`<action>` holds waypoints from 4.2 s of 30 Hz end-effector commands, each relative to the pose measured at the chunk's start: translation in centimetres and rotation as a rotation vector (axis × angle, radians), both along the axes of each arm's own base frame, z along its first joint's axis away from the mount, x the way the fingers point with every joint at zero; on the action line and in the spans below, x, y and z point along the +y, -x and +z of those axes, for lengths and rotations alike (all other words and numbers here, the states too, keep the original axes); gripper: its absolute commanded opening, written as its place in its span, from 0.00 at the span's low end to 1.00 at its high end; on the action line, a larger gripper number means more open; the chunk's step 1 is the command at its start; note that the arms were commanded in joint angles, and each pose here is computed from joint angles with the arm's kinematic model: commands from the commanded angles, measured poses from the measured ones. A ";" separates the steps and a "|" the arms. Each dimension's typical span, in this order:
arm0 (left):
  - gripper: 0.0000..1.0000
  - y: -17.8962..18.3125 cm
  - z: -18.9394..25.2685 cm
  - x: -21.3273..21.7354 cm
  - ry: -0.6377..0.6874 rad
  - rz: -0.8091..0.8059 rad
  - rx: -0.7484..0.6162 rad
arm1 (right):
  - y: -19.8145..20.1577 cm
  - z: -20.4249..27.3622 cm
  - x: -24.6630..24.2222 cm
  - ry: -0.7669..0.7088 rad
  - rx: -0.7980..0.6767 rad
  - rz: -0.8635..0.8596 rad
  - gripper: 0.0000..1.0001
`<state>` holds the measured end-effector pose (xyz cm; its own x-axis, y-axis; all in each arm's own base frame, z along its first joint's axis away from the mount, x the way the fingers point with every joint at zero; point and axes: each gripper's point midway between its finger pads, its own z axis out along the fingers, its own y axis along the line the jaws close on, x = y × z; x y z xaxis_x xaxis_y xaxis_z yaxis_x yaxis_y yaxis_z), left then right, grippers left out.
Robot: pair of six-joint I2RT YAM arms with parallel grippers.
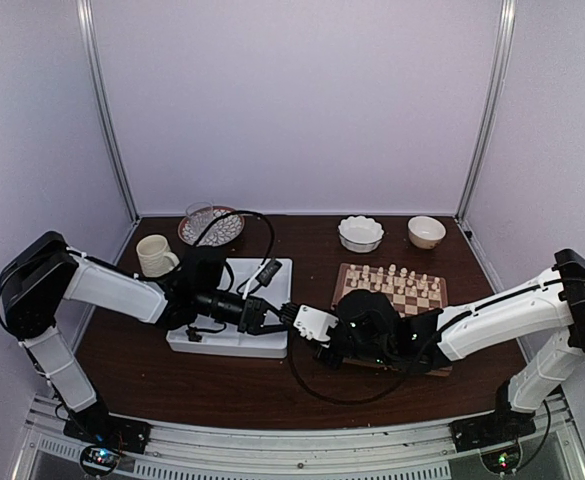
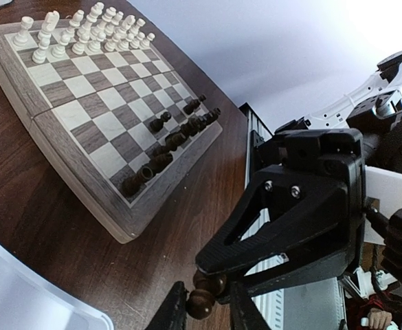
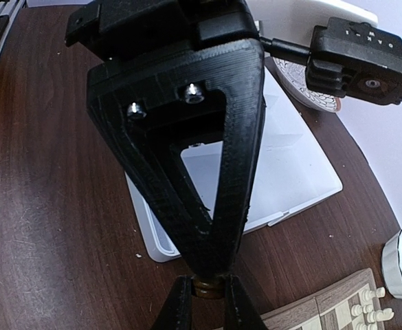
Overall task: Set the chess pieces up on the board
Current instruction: Pass from the right arm to the left, then place the pawn on the chessboard.
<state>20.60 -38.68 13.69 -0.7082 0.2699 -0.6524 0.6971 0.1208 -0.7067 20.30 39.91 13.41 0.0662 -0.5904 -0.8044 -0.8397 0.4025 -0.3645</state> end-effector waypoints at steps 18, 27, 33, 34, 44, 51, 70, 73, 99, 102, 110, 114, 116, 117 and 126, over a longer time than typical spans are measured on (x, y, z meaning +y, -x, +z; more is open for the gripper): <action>0.13 0.2 0.7 -0.7 0.022 -0.048 -0.019 | -0.7 0.9 0.3 -0.023 -0.028 -0.042 0.11; 0.08 0.0 0.3 -0.6 -0.006 -0.035 -0.025 | -0.5 1.8 -0.1 -0.053 -0.043 -0.036 0.48; 0.06 -0.7 -0.6 -0.3 -0.080 0.001 -0.046 | -0.3 4.6 -1.6 -0.152 -0.070 -0.064 0.60; 0.06 -0.8 -0.8 -0.2 -0.107 0.009 -0.057 | -0.4 5.3 -2.0 -0.177 -0.078 -0.077 0.62; 0.05 -2.2 -2.6 -1.3 -0.563 0.055 -0.276 | -5.8 9.6 -12.4 -0.469 -0.092 -0.505 0.76; 0.05 -5.2 -4.4 -3.8 -0.819 0.067 -0.248 | -8.0 10.4 -22.7 -0.589 -0.124 -0.914 0.84; 0.06 -8.5 -6.5 -9.1 -0.905 0.086 -0.295 | -7.0 11.9 -26.7 -0.729 -0.151 -0.977 0.85; 0.06 -8.6 -6.6 -9.5 -0.895 0.082 -0.297 | -7.1 11.8 -26.6 -0.720 -0.150 -0.973 0.84; 0.38 -8.6 -7.3 -11.7 -0.831 0.062 -0.280 | -7.3 11.5 -25.2 -0.693 -0.127 -0.922 0.85; 0.42 -8.7 -6.2 -11.8 -0.813 0.065 -0.292 | -7.4 11.5 -25.0 -0.687 -0.124 -0.915 0.85; 0.44 -9.4 1.6 -9.8 -0.760 0.158 -0.400 | -7.4 12.0 -23.7 -0.677 -0.093 -0.854 0.84; 0.45 -9.8 6.4 -6.3 -0.736 0.234 -0.444 | -7.7 12.2 -22.8 -0.637 -0.067 -0.836 0.83; 0.46 -10.2 8.2 -4.1 -0.737 0.294 -0.472 | -8.2 12.1 -21.9 -0.584 -0.037 -0.837 0.83; 0.48 -10.3 8.9 -2.9 -0.732 0.325 -0.486 | -8.6 12.0 -21.1 -0.537 -0.007 -0.831 0.82; 0.64 -9.5 10.9 7.5 -0.633 0.641 -0.620 | -9.8 11.1 -14.6 -0.137 0.358 -0.806 0.91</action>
<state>28.90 -33.56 24.28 -0.4993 0.4794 -0.7217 0.6795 0.7335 0.0172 32.51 25.12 28.34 -0.3806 -0.0837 -0.9210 -0.2509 0.9679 0.0157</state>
